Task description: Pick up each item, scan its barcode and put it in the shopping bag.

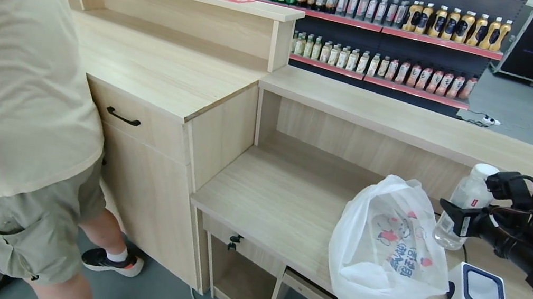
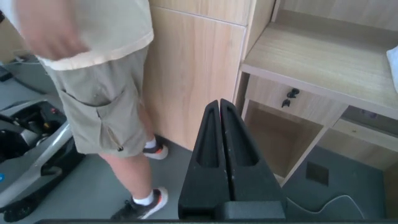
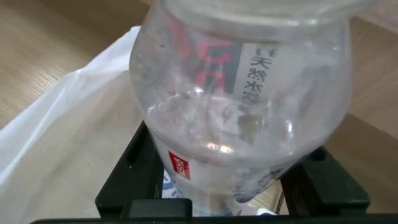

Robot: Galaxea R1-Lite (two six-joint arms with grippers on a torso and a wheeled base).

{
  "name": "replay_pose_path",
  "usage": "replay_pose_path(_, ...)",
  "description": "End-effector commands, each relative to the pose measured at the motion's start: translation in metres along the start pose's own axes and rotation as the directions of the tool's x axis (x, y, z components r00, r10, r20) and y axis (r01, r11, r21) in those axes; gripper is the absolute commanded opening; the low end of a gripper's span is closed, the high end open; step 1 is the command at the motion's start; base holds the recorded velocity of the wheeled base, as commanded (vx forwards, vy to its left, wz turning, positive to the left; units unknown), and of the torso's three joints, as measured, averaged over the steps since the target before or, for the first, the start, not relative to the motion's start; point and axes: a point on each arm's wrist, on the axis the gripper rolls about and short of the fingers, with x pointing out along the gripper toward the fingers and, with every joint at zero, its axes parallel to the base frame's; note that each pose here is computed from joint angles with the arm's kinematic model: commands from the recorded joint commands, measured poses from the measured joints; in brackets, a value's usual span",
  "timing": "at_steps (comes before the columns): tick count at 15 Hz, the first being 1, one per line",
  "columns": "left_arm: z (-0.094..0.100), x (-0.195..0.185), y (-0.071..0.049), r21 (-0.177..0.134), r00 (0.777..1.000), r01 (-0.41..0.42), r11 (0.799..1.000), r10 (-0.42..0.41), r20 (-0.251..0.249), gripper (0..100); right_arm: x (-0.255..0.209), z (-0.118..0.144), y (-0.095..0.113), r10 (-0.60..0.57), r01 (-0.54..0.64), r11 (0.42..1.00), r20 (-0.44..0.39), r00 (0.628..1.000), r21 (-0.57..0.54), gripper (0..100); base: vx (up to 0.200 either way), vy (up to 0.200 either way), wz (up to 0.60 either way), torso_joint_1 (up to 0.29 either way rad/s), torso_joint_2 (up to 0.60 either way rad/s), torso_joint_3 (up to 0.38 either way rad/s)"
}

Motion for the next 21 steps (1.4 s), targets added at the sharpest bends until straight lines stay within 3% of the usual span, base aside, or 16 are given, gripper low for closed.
replay_pose_path(1, 0.0, 0.0, 0.0, 0.0, 1.0, -0.001, 1.0, 0.001, 0.0, 0, 0.017, -0.031, 0.002, 0.095, -0.095, 0.995, -0.023, 0.995, 0.029, 0, 0.0, 0.0, 0.0, 0.0, 0.0, 0.0)
replay_pose_path(7, 0.0, 0.0, 0.0, 0.0, 1.0, -0.001, 1.0, 0.001, 0.0, 0, 0.047, -0.054, 0.005, 0.228, -0.228, 0.974, 0.026, 0.973, 0.015, 0, 0.0, 0.0, 0.0, 0.0, 0.0, 0.0)
replay_pose_path(13, 0.0, 0.0, 0.0, 0.0, 1.0, -0.001, 1.0, 0.001, 0.0, 0, 0.071, -0.071, 0.011, 0.365, -0.364, 0.931, 0.079, 0.928, -0.023, 0, 0.0, 0.0, 0.0, 0.0, 0.0, 0.0)
replay_pose_path(21, 0.0, 0.0, 0.0, 0.0, 1.0, -0.001, 1.0, 0.001, 0.0, 0, 0.098, -0.089, 0.015, 0.422, -0.421, 0.907, 0.095, 0.902, -0.031, 0, 0.0, 0.0, 0.0, 0.0, 0.0, 0.0)
